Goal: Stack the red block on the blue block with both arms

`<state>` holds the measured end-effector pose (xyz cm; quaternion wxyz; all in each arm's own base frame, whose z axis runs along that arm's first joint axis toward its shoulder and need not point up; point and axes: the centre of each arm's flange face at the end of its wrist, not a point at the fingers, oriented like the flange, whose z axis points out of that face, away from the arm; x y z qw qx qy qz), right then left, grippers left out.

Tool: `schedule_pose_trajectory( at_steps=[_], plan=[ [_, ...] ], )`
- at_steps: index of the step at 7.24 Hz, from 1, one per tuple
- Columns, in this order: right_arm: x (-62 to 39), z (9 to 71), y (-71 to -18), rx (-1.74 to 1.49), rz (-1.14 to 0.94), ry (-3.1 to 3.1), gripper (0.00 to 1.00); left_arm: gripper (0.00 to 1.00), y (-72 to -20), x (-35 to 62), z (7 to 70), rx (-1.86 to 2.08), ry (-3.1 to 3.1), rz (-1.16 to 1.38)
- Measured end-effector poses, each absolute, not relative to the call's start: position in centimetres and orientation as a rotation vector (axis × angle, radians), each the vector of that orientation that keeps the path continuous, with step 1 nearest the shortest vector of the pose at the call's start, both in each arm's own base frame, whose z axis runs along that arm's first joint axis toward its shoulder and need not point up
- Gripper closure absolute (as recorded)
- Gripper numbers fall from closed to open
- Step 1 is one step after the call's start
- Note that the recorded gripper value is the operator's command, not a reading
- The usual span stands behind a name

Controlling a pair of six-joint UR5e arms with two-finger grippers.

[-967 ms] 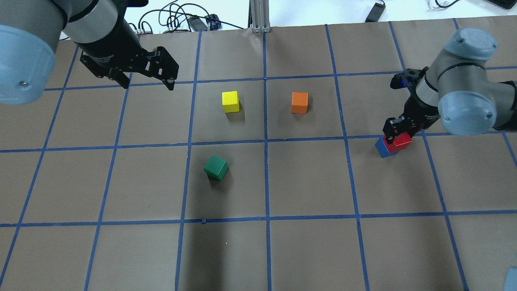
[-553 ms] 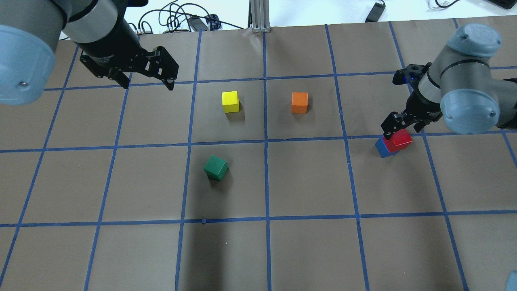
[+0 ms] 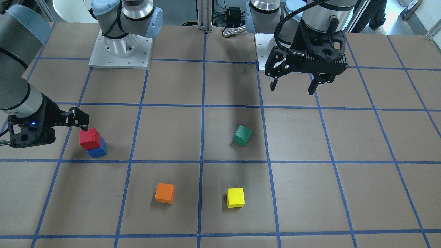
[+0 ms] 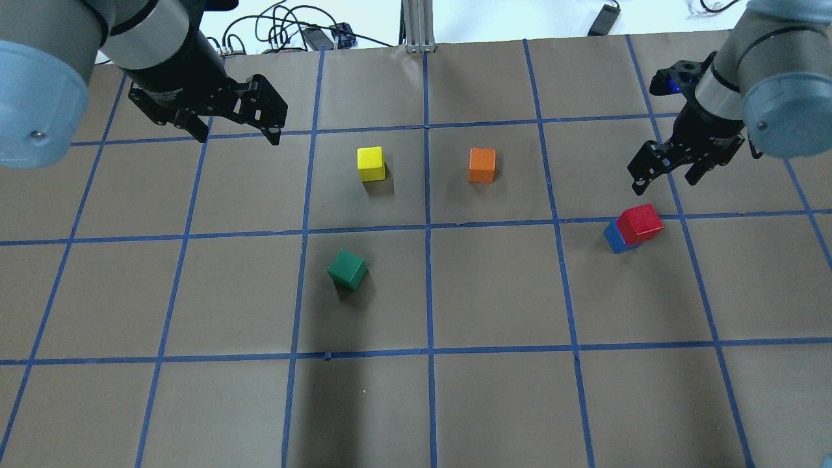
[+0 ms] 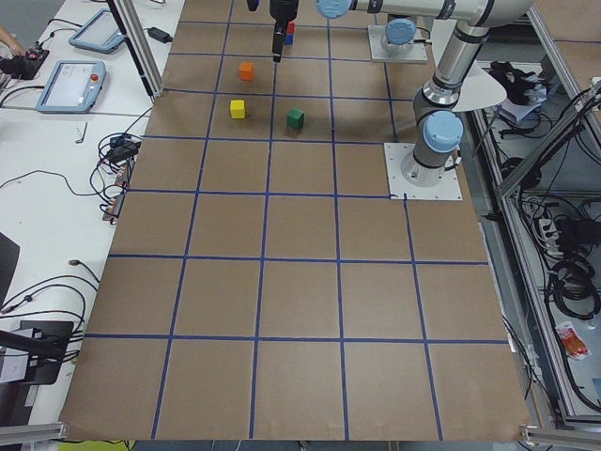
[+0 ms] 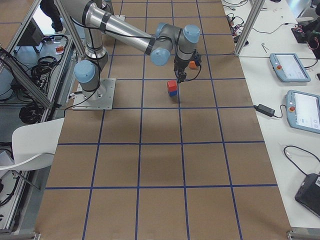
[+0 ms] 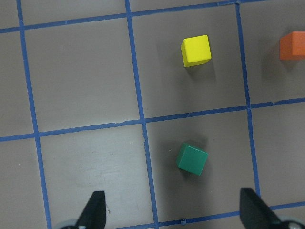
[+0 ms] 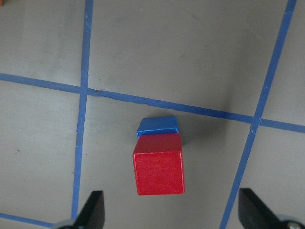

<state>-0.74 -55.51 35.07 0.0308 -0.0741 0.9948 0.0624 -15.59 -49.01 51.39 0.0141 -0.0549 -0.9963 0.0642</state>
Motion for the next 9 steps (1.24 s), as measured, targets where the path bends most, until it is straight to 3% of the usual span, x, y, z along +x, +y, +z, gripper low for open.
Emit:
schedule_pose_trajectory(
  at_steps=[4,9],
  plan=[
    [7.6,43.1,-53.2,-0.054,0.163,3.109,0.0,0.0,-49.2,-15.3,51.9,-0.178,-3.112,0.212],
    [13.1,44.6,-51.0,0.164,0.122,3.133,0.0,0.0,-52.0,-14.1,54.5,-0.144,-3.12,0.058]
  ],
)
